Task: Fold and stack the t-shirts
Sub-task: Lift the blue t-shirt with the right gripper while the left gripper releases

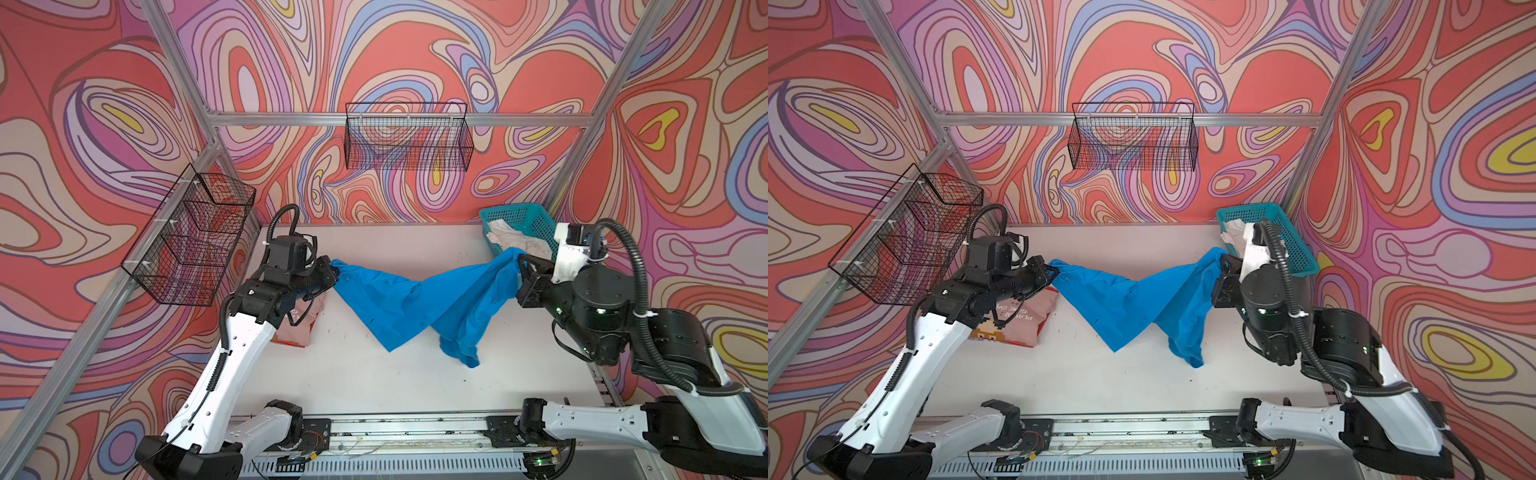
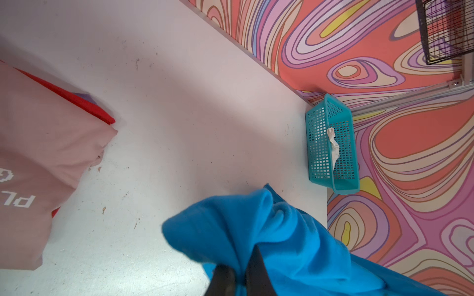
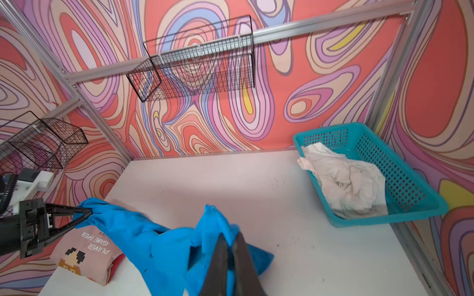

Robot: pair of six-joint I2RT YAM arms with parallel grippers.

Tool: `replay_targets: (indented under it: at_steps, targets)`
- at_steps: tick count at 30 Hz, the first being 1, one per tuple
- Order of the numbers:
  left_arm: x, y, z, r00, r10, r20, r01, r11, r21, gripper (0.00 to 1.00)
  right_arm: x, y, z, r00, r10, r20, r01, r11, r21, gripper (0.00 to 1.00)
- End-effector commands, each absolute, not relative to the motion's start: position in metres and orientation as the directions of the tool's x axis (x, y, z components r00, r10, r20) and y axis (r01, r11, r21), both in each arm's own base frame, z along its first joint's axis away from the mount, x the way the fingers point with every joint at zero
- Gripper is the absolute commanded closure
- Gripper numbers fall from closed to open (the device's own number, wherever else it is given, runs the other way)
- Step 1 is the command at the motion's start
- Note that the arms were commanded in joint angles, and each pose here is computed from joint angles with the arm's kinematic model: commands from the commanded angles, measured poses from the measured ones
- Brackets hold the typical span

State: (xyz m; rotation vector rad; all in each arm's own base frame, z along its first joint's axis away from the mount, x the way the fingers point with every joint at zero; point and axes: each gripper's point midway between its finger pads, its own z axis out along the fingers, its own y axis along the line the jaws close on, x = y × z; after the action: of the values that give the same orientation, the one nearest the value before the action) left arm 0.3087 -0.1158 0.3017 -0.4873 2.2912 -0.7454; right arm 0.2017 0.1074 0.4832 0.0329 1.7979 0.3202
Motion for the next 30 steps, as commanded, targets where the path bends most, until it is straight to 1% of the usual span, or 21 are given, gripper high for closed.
replay_targets:
  at_steps: [1, 4, 6, 9, 11, 14, 15, 16, 19, 22, 26, 28, 30]
  targets:
    - [0.302, -0.113, 0.281, -0.769, -0.472, -0.431, -0.163, 0.797, -0.581, 0.71, 0.196, 0.108, 0.515, -0.191, 0.166, -0.968, -0.235, 0.949, 0.209, 1.00]
    - [0.301, -0.122, 0.286, -0.785, -0.438, -0.438, -0.103, 0.790, -0.605, 0.40, 0.196, 0.134, 0.517, -0.219, 0.099, -0.971, -0.321, 0.932, 0.167, 1.00]
    - [0.299, -0.124, 0.295, -0.788, -0.404, -0.465, -0.056, 0.799, -0.599, 0.28, 0.195, 0.154, 0.516, -0.248, 0.057, -0.967, -0.386, 0.910, 0.152, 1.00]
    - [0.294, -0.125, 0.315, -0.774, -0.349, -0.529, 0.031, 0.813, -0.581, 0.18, 0.195, 0.176, 0.511, -0.277, 0.001, -0.961, -0.446, 0.885, 0.130, 1.00]
    - [0.288, -0.132, 0.331, -0.753, -0.308, -0.581, 0.123, 0.802, -0.585, 0.15, 0.197, 0.184, 0.506, -0.287, -0.029, -0.957, -0.462, 0.880, 0.113, 1.00]
    - [0.275, -0.148, 0.354, -0.717, -0.266, -0.645, 0.275, 0.742, -0.611, 0.09, 0.199, 0.192, 0.500, -0.295, -0.043, -0.954, -0.470, 0.876, 0.106, 1.00]
    - [0.269, -0.156, 0.359, -0.702, -0.247, -0.668, 0.327, 0.721, -0.611, 0.04, 0.199, 0.193, 0.500, -0.295, -0.039, -0.955, -0.472, 0.875, 0.110, 1.00]
    - [0.264, -0.164, 0.362, -0.686, -0.221, -0.693, 0.377, 0.707, -0.599, 0.00, 0.200, 0.195, 0.500, -0.296, -0.038, -0.955, -0.471, 0.875, 0.111, 1.00]
    - [0.240, -0.196, 0.361, -0.608, -0.089, -0.789, 0.547, 0.673, -0.498, 0.00, 0.204, 0.200, 0.502, -0.296, -0.038, -0.955, -0.466, 0.878, 0.110, 1.00]
    - [0.220, -0.219, 0.353, -0.540, -0.011, -0.841, 0.649, 0.630, -0.425, 0.00, 0.213, 0.196, 0.506, -0.296, -0.028, -0.955, -0.404, 0.910, 0.099, 1.00]
    - [0.198, -0.240, 0.333, -0.467, 0.069, -0.882, 0.724, 0.603, -0.336, 0.00, 0.226, 0.183, 0.516, -0.283, 0.023, -0.959, -0.276, 0.955, 0.104, 1.00]
    - [0.186, -0.250, 0.316, -0.429, 0.148, -0.891, 0.758, 0.596, -0.265, 0.00, 0.232, 0.176, 0.520, -0.271, 0.057, -0.961, -0.207, 0.971, 0.116, 1.00]
    - [0.177, -0.258, 0.300, -0.388, 0.222, -0.895, 0.779, 0.598, -0.189, 0.00, 0.237, 0.180, 0.518, -0.274, 0.061, -0.960, -0.178, 0.978, 0.113, 1.00]
